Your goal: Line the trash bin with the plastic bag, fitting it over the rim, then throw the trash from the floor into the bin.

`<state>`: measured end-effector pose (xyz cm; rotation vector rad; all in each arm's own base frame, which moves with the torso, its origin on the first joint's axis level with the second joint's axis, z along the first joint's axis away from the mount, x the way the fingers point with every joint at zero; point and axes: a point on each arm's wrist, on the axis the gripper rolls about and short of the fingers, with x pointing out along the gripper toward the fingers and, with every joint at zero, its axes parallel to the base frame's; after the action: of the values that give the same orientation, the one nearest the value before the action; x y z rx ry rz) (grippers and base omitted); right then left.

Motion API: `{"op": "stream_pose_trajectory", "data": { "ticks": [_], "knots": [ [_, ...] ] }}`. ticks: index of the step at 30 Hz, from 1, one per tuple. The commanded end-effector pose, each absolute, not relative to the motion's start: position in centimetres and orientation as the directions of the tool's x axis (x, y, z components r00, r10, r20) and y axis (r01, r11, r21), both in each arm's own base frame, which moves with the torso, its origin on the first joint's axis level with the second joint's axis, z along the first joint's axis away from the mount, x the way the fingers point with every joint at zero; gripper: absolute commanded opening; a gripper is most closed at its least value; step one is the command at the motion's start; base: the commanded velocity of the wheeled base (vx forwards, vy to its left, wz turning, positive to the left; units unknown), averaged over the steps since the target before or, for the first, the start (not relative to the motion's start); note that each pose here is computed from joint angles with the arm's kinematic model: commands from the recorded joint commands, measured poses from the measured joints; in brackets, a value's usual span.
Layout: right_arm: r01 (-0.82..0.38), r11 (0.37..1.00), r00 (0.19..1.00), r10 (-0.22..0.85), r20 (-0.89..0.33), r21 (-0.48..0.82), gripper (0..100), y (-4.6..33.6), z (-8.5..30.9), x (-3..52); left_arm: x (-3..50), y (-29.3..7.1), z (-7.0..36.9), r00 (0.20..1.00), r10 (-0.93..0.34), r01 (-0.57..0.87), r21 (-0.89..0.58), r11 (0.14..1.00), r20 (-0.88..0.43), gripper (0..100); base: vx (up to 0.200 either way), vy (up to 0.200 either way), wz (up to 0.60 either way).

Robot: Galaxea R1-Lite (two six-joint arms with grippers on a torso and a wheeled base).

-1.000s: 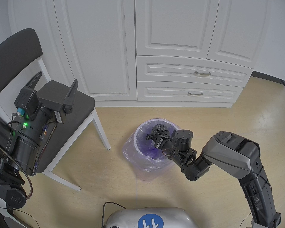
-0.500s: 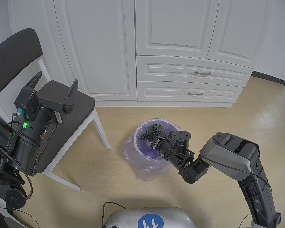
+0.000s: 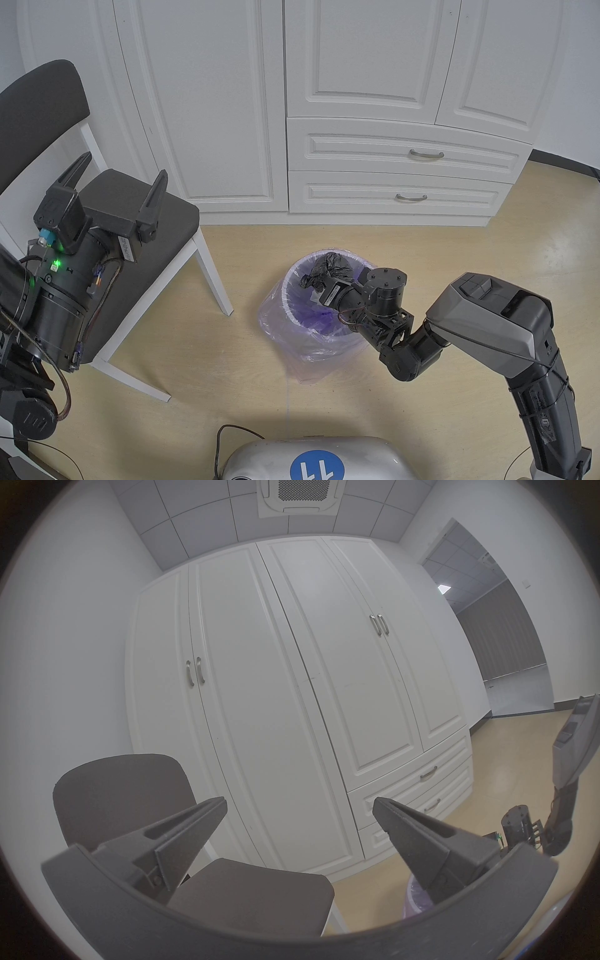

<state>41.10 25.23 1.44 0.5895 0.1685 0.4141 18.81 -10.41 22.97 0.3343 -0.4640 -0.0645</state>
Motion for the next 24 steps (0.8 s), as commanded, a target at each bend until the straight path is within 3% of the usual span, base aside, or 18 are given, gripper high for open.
{"op": "stream_pose_trajectory", "data": {
  "ticks": [1, 2, 24],
  "knots": [
    [-0.329, 0.753, 0.902, 0.428, -0.046, 0.57, 0, 25.4, 1.1, 41.0, 18.9, -10.4, 22.9, 0.894, -0.136, -0.015, 0.331, 0.943, 0.427, 100, 0.0, 0.0, 0.0],
    [-0.33, 0.753, 0.902, 0.428, -0.044, 0.57, 100, 25.4, 1.2, 41.0, 18.9, -10.4, 22.9, 0.894, -0.136, -0.015, 0.331, 0.943, 0.427, 100, 0.0, 0.0, 0.0],
    [-0.33, 0.757, 0.916, 0.401, -0.003, 0.564, 100, 24.6, 3.2, 41.1, 19.3, -11.7, 21.7, 0.907, -0.18, 0.036, 0.355, 0.934, 0.38, 100, 0.0, 0.0, 0.0]
  ]
}}
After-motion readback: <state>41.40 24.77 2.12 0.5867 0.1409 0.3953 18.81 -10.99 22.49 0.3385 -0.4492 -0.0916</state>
